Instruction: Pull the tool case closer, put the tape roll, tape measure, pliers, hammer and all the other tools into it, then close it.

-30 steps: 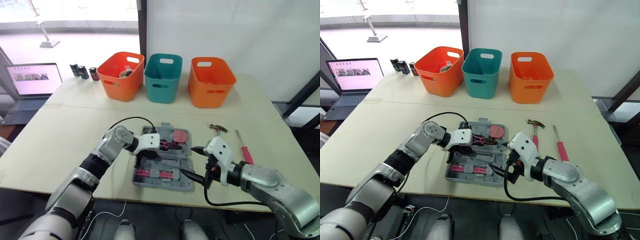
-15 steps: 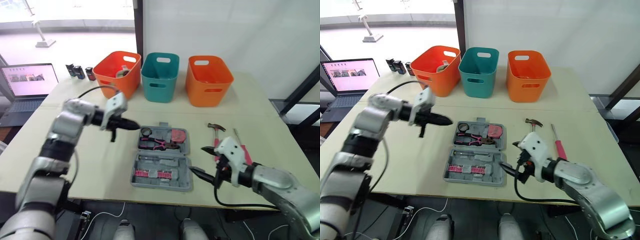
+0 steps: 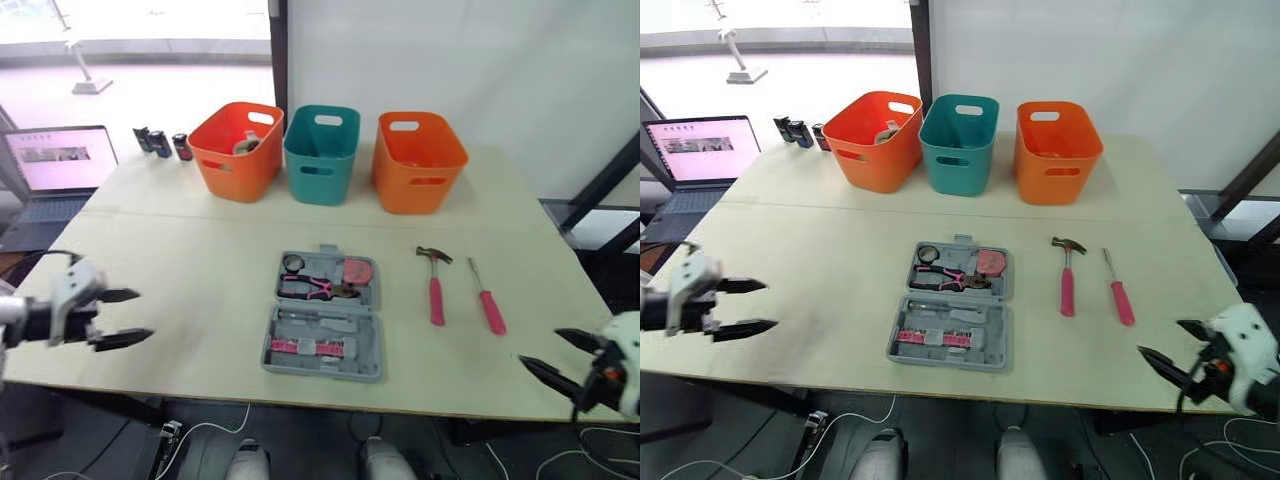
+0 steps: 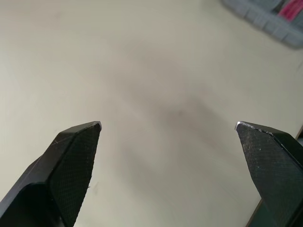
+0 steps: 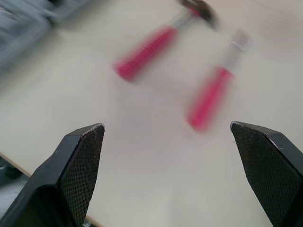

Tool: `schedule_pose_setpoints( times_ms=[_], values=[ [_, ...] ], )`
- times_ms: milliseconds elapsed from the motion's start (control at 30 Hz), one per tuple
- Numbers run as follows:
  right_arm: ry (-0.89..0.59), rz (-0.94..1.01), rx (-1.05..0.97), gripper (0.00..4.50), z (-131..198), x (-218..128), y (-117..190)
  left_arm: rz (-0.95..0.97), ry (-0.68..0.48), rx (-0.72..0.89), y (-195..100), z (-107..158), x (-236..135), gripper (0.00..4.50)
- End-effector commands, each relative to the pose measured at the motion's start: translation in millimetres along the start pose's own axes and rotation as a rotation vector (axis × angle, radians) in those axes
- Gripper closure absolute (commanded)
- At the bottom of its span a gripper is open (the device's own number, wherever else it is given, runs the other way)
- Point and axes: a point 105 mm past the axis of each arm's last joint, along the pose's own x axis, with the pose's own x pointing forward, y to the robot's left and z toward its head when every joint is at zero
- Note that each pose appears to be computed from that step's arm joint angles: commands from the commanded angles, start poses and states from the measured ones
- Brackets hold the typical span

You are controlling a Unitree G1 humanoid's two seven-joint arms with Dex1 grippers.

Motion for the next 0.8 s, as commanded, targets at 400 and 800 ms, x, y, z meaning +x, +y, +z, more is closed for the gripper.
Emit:
schedule_pose_setpoints(
  times_ms=[400,800],
  values=[
    [-0.006,0.030,-0.027,0.00,-10,3,-10,0.114,-0.100,-0.002,-27,17,2,0.02],
    [-0.154,0.065,0.118,0.00,54,47,78,0.047,-0.351,-0.036,-75,99,63,0.02]
  ],
)
